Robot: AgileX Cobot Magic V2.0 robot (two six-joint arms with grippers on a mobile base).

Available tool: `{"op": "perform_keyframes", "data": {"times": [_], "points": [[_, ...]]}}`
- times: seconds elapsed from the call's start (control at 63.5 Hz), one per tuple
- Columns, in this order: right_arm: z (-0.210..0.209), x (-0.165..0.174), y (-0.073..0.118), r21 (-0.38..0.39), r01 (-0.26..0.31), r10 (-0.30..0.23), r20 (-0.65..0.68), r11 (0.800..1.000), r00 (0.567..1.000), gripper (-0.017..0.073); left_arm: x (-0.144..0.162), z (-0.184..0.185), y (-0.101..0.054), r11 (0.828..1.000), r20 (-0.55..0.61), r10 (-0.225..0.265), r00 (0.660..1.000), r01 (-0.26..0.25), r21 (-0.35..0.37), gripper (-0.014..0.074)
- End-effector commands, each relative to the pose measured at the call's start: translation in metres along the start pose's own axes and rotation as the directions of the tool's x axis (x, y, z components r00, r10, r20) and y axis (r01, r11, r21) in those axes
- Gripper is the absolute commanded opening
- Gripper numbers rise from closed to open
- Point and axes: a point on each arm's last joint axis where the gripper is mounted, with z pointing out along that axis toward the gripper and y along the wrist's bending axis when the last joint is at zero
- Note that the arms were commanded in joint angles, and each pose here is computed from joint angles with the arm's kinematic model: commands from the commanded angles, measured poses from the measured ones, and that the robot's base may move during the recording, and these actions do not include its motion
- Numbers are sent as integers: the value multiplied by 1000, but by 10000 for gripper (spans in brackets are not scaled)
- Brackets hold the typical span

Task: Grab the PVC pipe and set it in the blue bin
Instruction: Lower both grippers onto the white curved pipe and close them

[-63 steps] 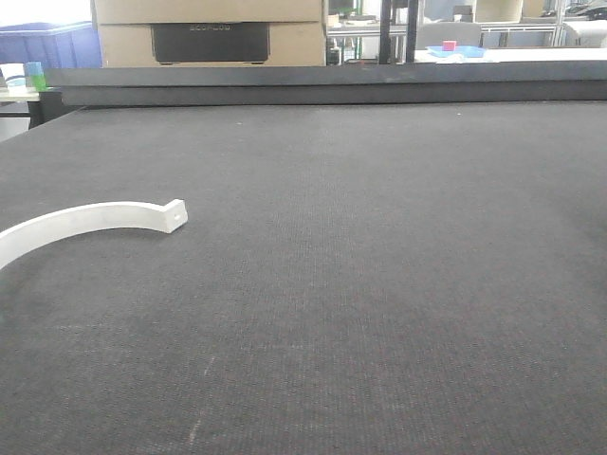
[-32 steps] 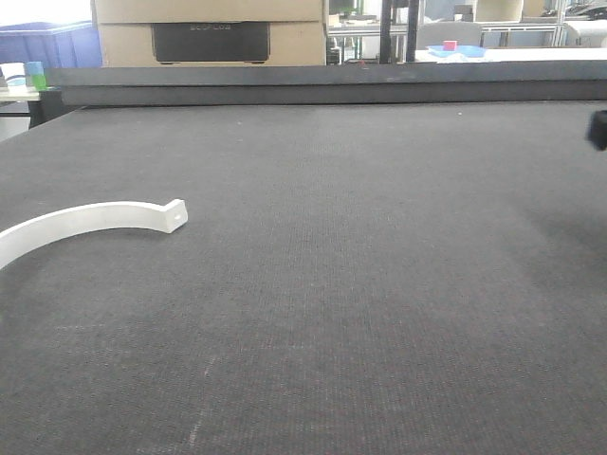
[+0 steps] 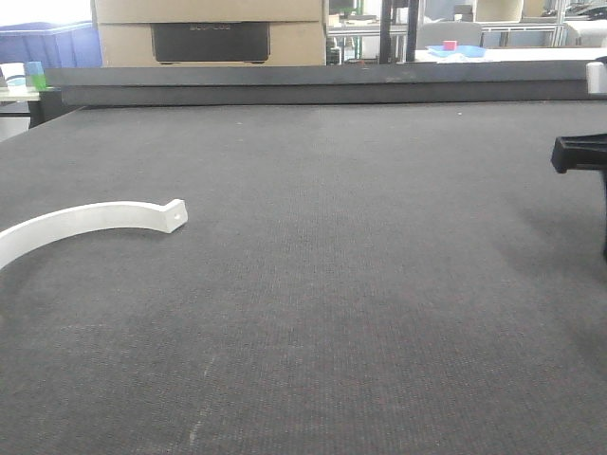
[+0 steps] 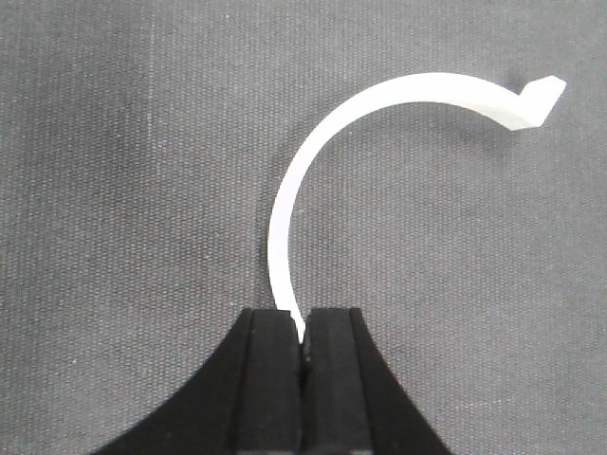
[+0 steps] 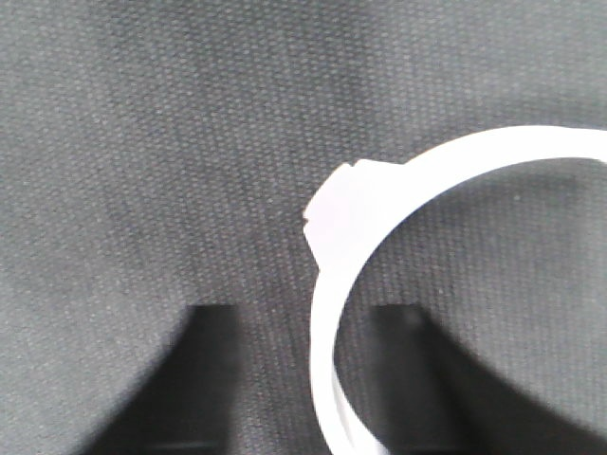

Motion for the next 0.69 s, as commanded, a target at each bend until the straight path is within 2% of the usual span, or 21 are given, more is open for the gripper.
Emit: {"op": "perform_keyframes", "data": {"times": [0.0,0.158,0.378,0.425,0.473,0.567,0.678], "points": [[0,-1,1,0,1,-1,12,1000,1000,281,0,-1,0,1000,0,-10,1000,10,7,-111],[6,-5,2,-3,1,-1,19,1000,1000,243,0,-1,0,1000,0,-10,1000,10,7,-111],[26,-6,2,24,1,0,-51,1000,999,177,0,-1,0,1000,0,-10,1000,10,7,-111],[26,-6,2,25,1,0,-54,1000,999,134,0,-1,0,1000,0,-10,1000,10,7,-111],[25,-5,2,28,1,0,-60,1000,998,48,0,-1,0,1000,-2,-10,1000,10,7,-111],[22,-3,1,30,3,-1,-63,1000,998,-167,0,-1,-1,1000,-11,-14,1000,14,9,-111],[9,-3,0,35,10,-8,-52,999,999,-167,-2,-9,-1,999,-39,-32,999,33,5,-111]]}}
